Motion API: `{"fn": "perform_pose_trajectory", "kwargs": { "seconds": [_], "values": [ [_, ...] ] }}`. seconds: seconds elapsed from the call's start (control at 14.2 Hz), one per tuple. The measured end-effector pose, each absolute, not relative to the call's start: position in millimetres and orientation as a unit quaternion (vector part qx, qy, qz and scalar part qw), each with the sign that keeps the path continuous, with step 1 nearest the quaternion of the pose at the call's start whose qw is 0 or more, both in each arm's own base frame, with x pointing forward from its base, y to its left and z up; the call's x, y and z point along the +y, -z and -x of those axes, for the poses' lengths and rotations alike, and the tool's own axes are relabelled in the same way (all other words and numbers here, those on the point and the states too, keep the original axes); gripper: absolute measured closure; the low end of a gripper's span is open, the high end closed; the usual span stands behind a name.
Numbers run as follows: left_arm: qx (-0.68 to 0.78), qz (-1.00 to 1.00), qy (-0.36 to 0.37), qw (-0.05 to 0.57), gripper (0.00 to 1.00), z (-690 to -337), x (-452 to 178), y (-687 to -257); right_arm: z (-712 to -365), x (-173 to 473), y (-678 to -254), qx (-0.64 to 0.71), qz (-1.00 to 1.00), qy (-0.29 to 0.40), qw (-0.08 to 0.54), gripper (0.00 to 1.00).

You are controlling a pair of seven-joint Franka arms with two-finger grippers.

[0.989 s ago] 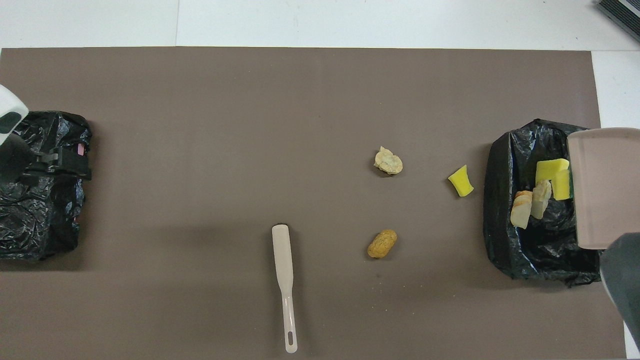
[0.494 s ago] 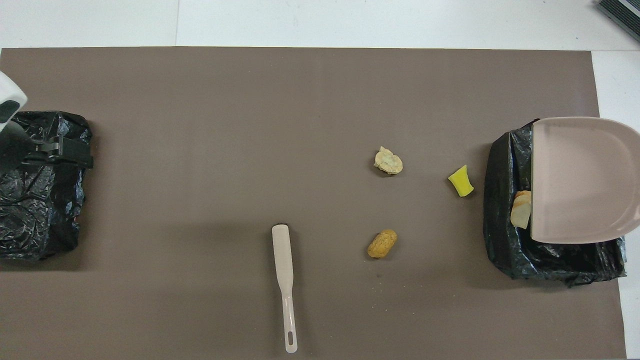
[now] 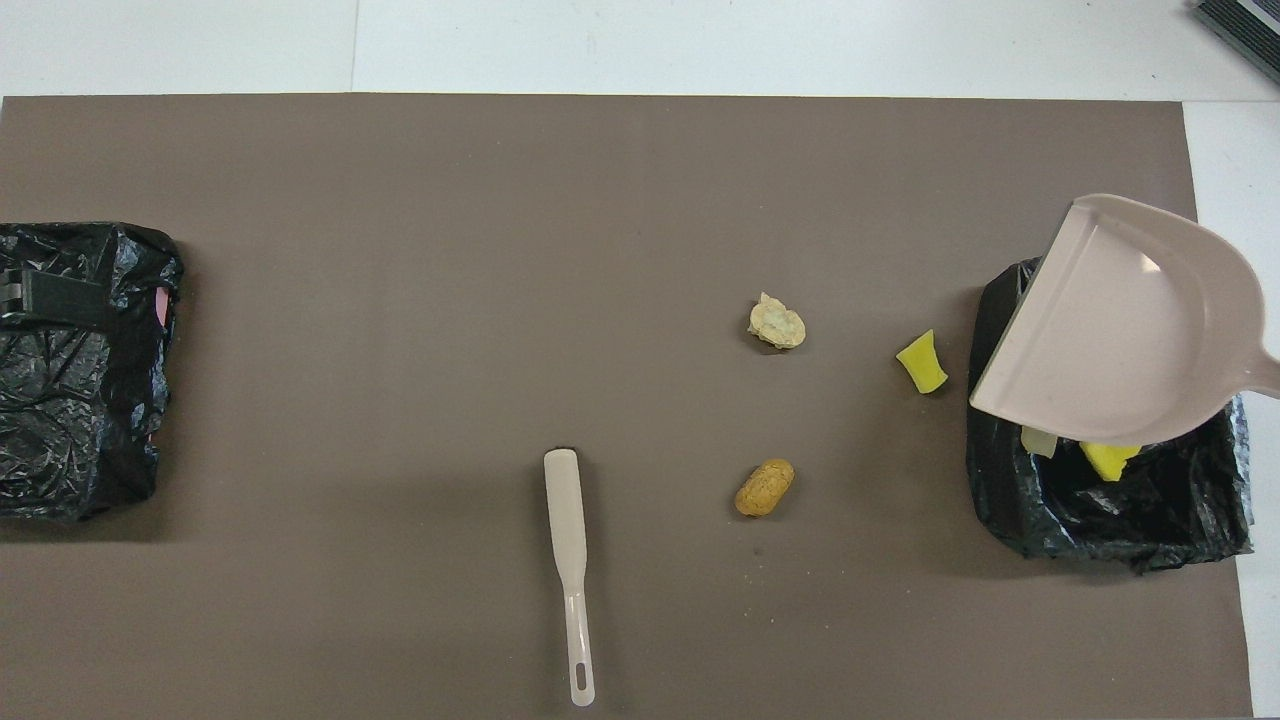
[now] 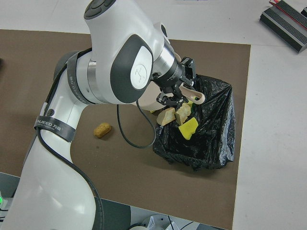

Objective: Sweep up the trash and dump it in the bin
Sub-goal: 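Bring the empty dustpan back to the table center with the right gripper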

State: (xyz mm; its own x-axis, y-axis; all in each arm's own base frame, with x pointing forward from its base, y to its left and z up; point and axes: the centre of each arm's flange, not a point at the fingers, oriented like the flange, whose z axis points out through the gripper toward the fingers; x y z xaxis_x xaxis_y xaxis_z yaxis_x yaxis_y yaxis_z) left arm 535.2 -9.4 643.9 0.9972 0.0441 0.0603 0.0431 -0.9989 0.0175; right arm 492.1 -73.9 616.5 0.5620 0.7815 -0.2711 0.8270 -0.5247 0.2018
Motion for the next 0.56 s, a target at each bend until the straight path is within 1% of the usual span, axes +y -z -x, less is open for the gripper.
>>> {"fn": "perform_pose_trajectory", "kwargs": {
  "seconds": [0.14,0.28,0.56],
  "values": [
    [0.018,-0.999,-0.029,0.007,0.00,-521,-14,-659,-494,-46,-611,0.397,-0.905,0.056,0.139,0.69],
    [0.015,-0.999,-0.036,0.006,0.00,-509,-18,-673,-495,-19,-602,0.332,-0.936,0.041,0.110,0.69],
    [0.014,-0.999,-0.036,0.005,0.00,-507,-19,-673,-503,38,-581,0.240,-0.968,0.033,0.066,0.69]
  ]
}}
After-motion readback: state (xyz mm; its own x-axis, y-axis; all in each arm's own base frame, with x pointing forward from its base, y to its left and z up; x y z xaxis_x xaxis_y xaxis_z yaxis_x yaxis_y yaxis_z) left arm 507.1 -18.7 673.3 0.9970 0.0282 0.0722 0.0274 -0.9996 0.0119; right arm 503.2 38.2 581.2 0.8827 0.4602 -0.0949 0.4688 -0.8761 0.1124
